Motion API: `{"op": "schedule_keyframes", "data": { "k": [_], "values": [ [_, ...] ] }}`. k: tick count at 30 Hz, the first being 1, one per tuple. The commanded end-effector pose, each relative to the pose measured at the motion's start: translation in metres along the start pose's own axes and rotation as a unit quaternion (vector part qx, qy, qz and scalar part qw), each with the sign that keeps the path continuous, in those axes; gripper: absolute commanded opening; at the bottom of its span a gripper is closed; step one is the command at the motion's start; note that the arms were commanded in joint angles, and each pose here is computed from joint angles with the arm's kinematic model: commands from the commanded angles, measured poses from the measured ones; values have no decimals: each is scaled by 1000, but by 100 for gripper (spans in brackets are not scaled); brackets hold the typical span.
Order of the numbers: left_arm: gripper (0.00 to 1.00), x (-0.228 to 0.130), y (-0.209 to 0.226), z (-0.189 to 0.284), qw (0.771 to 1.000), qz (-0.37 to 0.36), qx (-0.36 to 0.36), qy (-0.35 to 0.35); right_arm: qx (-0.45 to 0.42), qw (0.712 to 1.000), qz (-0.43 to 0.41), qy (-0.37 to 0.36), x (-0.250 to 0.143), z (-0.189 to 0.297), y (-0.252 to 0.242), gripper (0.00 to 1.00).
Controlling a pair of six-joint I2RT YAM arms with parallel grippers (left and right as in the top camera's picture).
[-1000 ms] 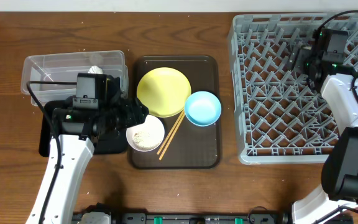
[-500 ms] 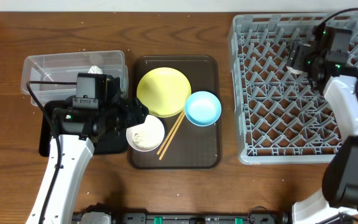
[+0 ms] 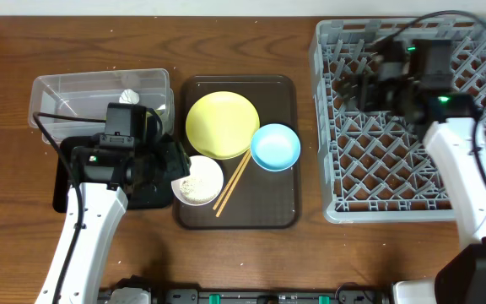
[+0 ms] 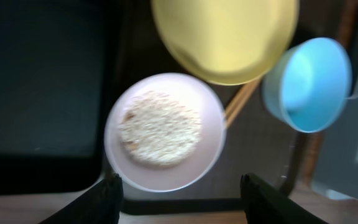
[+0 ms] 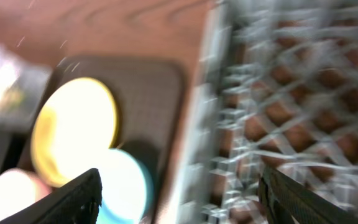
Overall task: Sort waste into correct bins and load items into the dishwasher rack
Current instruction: 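Move the right gripper to the blue bowl and grasp its rim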
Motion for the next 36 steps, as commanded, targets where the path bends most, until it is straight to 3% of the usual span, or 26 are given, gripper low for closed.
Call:
{"op": "schedule_keyframes", "data": {
  "k": [1, 10, 17, 26, 34, 36],
  "values": [
    [63, 1, 9, 3, 999, 4, 40, -7, 53, 996, 70, 30, -14, -10, 38, 79],
    [63, 0, 10, 3, 999, 6, 44, -6, -7, 985, 149, 87, -56, -51, 81, 77],
    [63, 0, 10, 3, 999, 6, 44, -5, -114, 981, 102, 116, -80, -91, 67, 70],
    [64, 0, 10, 3, 999, 6, 45, -3, -145, 970, 60, 185, -113, -132, 46, 48],
    [64, 0, 10, 3, 999, 6, 44, -4, -156, 962, 61, 215, -127, -143, 40, 2],
    [64, 0, 10, 3, 999, 7, 45, -3, -154, 964, 61, 209, -125, -140, 42, 1]
  ]
}}
Point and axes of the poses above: each gripper's point midway between its finger pads, its own z axis back along the fingers, its own y axis along the line the jaws close on, x = y × z, the point moved 7 cm from there along z, back along the fingers, and after that the axes turned 9 degrees about -z, right-handed, at the moved point
